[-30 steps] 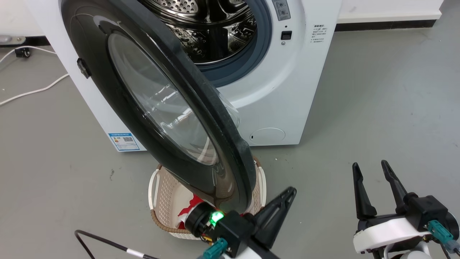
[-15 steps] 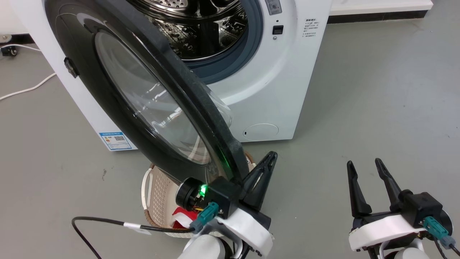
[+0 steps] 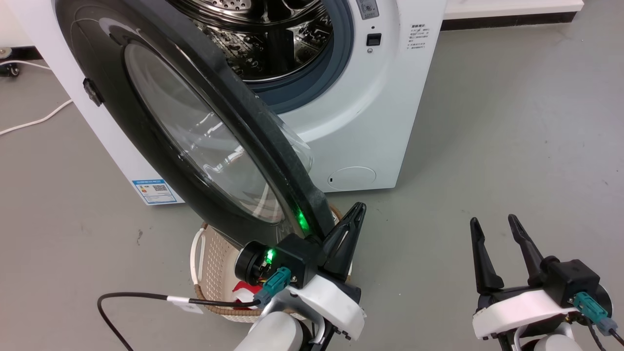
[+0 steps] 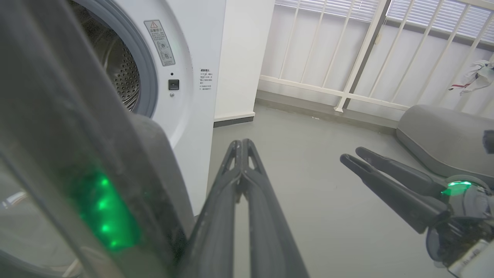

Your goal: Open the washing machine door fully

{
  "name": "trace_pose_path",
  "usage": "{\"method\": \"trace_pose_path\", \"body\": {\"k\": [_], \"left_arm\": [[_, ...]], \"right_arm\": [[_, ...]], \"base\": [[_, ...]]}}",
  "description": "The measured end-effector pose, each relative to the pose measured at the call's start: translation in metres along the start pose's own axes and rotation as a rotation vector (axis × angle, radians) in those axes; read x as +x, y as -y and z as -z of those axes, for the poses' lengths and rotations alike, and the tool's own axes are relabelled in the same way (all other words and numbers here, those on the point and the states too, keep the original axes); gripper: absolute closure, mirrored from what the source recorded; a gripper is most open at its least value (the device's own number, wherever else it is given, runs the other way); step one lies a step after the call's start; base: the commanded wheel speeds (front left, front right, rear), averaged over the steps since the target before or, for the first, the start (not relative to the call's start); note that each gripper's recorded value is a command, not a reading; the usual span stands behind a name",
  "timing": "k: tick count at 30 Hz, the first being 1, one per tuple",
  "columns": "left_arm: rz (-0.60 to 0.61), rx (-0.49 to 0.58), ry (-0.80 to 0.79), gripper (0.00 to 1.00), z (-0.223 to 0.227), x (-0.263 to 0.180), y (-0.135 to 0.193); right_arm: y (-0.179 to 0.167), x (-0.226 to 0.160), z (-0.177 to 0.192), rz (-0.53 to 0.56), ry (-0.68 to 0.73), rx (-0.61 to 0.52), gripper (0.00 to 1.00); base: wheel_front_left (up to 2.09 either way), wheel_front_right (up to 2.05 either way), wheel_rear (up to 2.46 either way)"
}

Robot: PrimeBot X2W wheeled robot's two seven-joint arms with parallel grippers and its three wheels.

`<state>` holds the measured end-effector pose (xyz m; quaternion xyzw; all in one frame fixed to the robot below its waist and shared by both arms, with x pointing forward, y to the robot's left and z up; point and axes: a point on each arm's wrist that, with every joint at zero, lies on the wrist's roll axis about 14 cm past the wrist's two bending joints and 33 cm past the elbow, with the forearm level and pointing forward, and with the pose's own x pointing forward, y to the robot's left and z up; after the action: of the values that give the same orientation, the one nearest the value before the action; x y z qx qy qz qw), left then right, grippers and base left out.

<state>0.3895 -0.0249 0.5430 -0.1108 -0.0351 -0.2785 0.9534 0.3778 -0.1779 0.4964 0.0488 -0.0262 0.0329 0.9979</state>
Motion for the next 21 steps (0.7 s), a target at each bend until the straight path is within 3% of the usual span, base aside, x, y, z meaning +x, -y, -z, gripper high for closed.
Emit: {"method": "trace_pose_path", "body": {"k": [9,21], "left_arm": [[-0.02,0.046,0.004,1.0,-0.003,-0.014,-0.007],[-0.142,0.073,-0.004,1.0,-0.009,-0.056,-0.027]], "right_arm": [[-0.005,0.0,-0.001,-0.013,0.003,0.004,0.0],[-0.015,0.006,0.0,-0.044,0.004,0.011,0.0]], "base": [[0.0,0.0,0.0],[0.0,0.0,0.0]]}}
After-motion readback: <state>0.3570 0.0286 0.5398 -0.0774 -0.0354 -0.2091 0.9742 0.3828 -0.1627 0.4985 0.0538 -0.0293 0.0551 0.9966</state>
